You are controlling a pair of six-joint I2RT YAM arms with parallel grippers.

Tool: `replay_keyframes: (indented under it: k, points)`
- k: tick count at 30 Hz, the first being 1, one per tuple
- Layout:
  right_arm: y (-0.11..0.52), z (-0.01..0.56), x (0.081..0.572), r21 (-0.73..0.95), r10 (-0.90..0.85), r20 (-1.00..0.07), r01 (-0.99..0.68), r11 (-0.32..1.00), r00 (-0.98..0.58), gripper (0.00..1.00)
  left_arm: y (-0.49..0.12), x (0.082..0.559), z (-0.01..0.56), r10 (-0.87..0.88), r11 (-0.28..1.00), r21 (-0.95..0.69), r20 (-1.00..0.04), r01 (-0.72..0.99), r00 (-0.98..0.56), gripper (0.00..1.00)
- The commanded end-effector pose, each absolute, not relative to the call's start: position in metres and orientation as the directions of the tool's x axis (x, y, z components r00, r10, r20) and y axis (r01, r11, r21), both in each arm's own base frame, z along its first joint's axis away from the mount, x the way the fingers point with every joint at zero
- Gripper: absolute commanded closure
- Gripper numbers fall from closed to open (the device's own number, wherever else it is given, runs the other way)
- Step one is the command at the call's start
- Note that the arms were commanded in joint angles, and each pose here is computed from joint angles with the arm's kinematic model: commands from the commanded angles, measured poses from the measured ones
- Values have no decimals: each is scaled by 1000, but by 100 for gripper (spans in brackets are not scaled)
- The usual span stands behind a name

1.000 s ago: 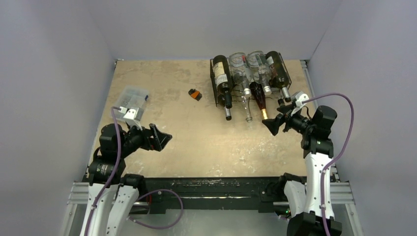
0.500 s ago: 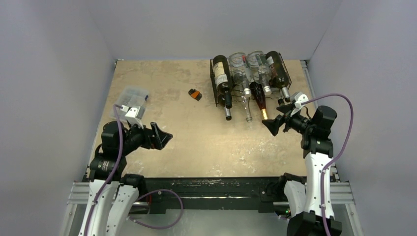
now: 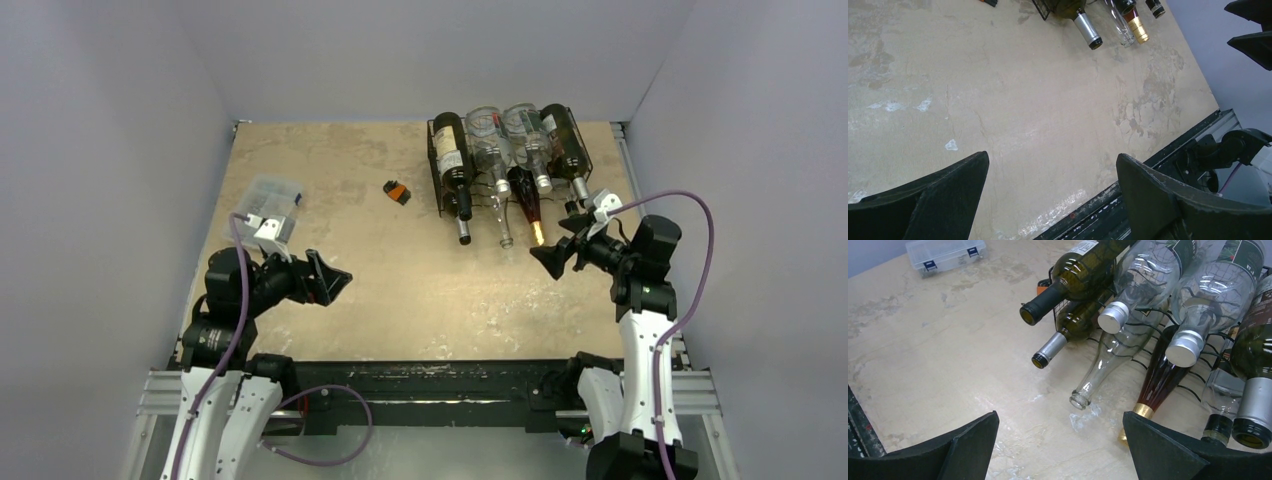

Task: Take the wine bottle off the wine rack
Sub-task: Pick up the wine bottle from the wine rack.

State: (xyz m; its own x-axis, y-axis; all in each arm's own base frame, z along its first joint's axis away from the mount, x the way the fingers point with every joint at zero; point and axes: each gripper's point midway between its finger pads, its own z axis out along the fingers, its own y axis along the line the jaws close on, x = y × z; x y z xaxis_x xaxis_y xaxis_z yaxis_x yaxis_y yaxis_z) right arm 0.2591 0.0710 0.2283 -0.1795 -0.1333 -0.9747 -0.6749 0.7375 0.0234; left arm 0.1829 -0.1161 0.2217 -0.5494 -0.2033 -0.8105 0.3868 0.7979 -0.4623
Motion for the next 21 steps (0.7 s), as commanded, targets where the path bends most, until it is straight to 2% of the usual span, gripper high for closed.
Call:
replay_keyframes:
  k: [1, 4, 8, 12, 16, 21]
  points:
    - [71, 236, 258, -14, -164, -974, -683, 730, -155, 1, -121, 185, 232, -201, 779, -449, -840, 438, -503, 0]
    - [69, 235, 261, -2, -162, -971, -678, 735, -173, 1, -124, 190, 232, -242, 763, -489, -823, 423, -514, 0]
    - [65, 248, 270, 40, -153, -962, -670, 741, -227, 1, -138, 204, 242, -346, 689, -622, -733, 372, -586, 2]
    - [56, 273, 292, 82, -143, -946, -644, 761, -290, 1, -156, 219, 265, -328, 700, -601, -750, 385, -575, 2]
    - [53, 287, 311, 125, -113, -941, -637, 761, -320, 3, -193, 240, 280, -327, 689, -631, -708, 355, -626, 2]
    - [54, 269, 312, 147, -115, -932, -648, 747, -344, 1, -263, 269, 306, -347, 707, -642, -681, 297, -645, 2]
